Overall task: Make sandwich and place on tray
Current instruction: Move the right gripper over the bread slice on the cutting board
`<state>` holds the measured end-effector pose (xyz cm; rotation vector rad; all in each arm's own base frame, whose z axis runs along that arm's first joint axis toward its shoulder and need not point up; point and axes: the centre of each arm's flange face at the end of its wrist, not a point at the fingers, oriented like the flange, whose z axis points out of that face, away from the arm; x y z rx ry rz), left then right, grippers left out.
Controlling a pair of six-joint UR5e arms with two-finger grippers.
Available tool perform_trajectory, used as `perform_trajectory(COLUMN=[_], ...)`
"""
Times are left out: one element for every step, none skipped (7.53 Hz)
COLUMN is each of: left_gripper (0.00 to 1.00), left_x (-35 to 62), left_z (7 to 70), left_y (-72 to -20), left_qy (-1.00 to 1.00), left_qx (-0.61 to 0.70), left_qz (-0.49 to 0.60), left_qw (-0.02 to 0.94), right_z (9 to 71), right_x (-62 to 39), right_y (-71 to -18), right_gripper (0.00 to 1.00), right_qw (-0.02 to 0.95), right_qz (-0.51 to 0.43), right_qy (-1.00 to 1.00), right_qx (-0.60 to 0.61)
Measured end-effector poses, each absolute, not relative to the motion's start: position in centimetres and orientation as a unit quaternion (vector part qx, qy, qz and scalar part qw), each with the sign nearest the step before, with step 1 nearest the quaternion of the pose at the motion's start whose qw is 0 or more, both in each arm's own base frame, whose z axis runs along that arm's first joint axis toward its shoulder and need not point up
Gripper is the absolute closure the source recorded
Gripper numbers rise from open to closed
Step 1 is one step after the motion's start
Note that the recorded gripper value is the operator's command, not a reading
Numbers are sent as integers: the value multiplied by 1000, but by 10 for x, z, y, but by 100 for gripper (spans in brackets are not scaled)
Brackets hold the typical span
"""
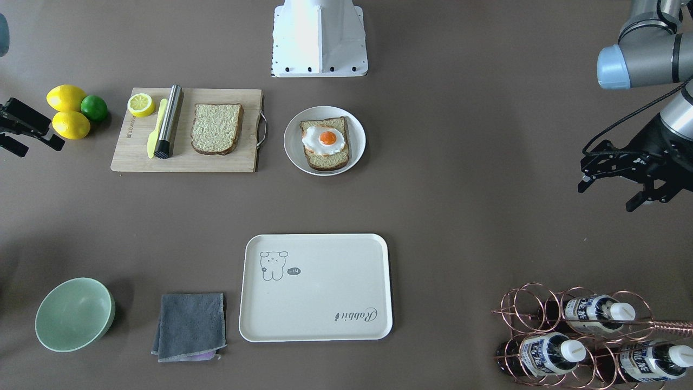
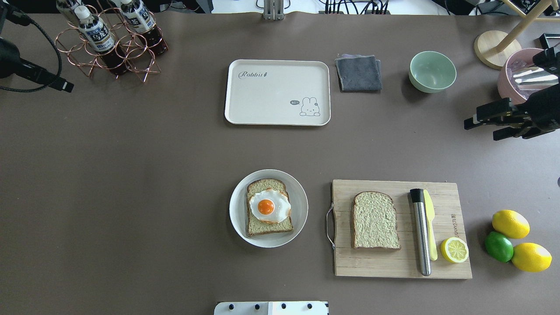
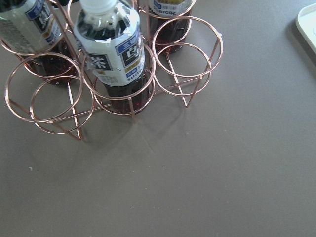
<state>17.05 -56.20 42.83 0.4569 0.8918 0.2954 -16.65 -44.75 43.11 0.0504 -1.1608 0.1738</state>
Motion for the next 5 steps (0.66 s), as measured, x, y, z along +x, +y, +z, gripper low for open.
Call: perform_trajectory(left_gripper=[2, 2, 2, 2, 2], left_x=[179, 184, 191, 197, 199], left_z=[423, 426, 435, 443, 449], left_y=[-560, -557, -553, -547, -543], left_qy=[437, 448, 456, 461, 463], left_qx=[212, 212, 218, 222, 222], left_qz=[123, 109, 109, 113, 115], left_qw=[865, 862, 856, 852, 850], right_z=[419, 409, 399, 391, 388], right_x=[-196, -224, -249, -274, -295], right_y=[-440, -431, -419, -405, -390], right_gripper=[0, 0, 0, 0, 0], right_qw=[826, 823, 823, 823, 825], right_qz=[88, 90, 86, 81, 79], right_qy=[-557, -560, -562, -561, -559], right_qx=[21, 17, 18, 18, 16])
